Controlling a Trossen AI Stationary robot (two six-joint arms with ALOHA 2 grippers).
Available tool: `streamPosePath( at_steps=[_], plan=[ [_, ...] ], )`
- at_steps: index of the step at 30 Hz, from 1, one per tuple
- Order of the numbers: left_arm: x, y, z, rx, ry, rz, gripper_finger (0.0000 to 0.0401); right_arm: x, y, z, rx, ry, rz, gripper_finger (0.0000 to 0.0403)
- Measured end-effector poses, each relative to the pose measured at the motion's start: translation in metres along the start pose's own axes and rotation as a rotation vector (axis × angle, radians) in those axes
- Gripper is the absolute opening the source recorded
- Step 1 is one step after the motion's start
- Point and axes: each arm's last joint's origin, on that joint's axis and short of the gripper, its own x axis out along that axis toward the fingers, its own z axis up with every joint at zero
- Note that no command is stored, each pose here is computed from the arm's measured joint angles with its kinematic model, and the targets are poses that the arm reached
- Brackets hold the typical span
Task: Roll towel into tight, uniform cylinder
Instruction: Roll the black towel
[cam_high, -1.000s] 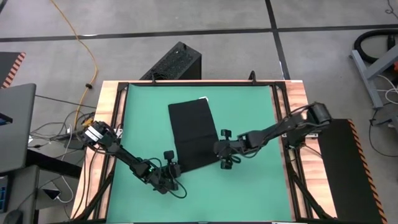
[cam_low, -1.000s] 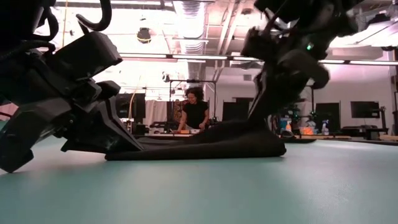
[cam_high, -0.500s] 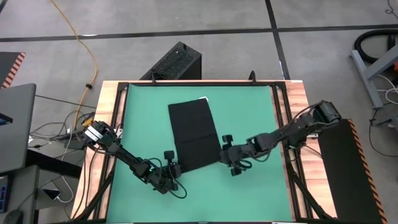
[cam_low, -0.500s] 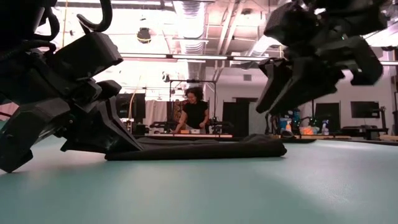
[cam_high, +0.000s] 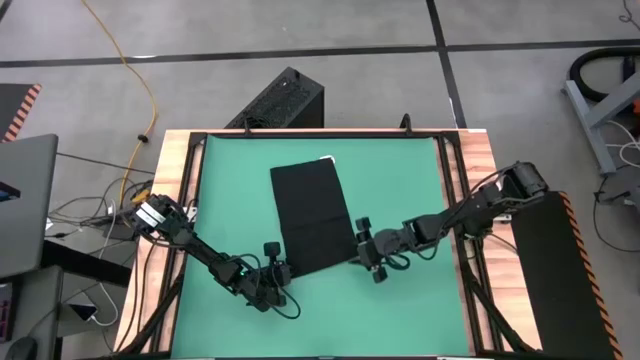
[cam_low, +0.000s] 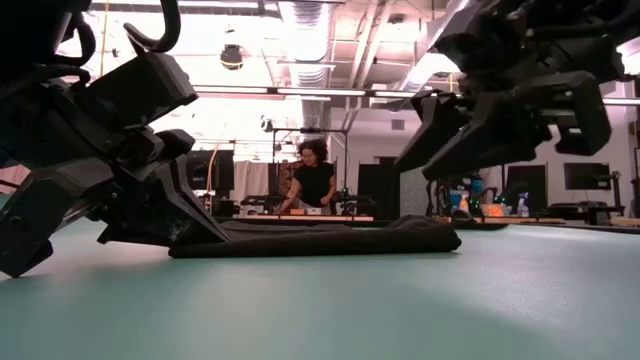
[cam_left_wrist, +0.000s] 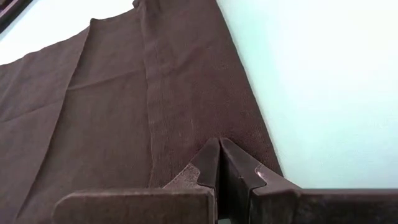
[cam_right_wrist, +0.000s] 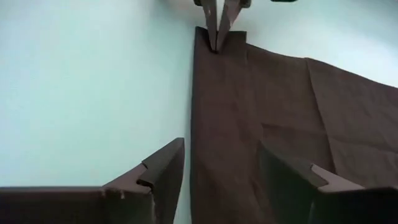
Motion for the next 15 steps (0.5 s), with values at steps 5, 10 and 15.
streamPosePath(
  at_steps=[5,10,15],
  plan=[
    [0.000,0.000,0.000,-0.009,0.001,0.001,0.0000,0.007,0.003,-0.006,-0.022,0.032,0.031,0.0257],
    [0.001,0.001,0.000,-0.014,0.002,0.004,0.0000,0.028,0.012,-0.029,-0.050,0.142,0.051,0.0261],
    [0.001,0.001,0.000,-0.016,0.002,0.003,0.0000,0.042,0.011,-0.041,0.008,0.170,0.038,0.0261]
  ],
)
